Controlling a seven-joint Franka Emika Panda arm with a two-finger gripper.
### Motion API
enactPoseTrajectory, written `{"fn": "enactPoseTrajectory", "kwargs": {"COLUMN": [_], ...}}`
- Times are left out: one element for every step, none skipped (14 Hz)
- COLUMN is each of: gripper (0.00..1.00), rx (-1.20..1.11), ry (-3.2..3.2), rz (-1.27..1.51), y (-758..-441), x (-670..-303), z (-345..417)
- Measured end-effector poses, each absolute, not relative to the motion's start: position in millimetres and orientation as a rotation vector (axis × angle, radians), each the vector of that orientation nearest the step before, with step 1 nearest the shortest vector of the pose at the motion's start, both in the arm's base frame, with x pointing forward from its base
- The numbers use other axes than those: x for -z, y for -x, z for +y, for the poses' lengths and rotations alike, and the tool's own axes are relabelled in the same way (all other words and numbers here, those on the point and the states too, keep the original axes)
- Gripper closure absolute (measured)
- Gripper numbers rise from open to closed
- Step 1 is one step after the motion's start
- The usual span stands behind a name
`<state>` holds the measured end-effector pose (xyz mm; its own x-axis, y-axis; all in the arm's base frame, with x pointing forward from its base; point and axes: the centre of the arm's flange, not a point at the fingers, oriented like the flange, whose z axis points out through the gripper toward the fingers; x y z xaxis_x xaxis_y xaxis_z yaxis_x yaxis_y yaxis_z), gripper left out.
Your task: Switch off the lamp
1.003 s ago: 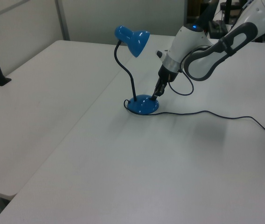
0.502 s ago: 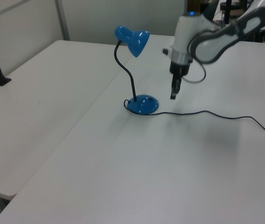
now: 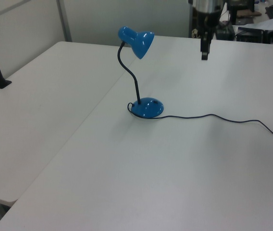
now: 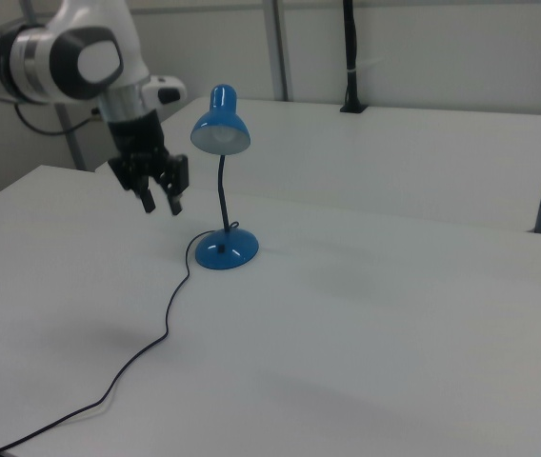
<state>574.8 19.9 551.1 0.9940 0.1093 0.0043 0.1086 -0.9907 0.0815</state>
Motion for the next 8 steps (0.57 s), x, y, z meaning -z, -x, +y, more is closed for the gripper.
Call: {"fn": "enactPoseTrajectory", "kwargs": {"gripper": [0.35, 0.25, 0.17, 0.06, 0.00, 0.00, 0.00, 0.00], "rx": [-0.016, -0.015, -0.012, -0.009, -0.006, -0.006, -0.011, -0.006], "ry": [-3.056, -3.056, -3.056, -3.056, -3.057, -3.057, -3.057, -3.057], "rz": [0.132, 0.103, 0.085, 0.076, 0.060, 0.032, -0.003, -0.009], "y": [-575, -575, -575, -574, -573, -572, -571, -570], "x": [-561, -567, -571, -574, -577, -579, -581, -583], "z": [9, -1, -7, -9, -9, -7, -1, 5]}}
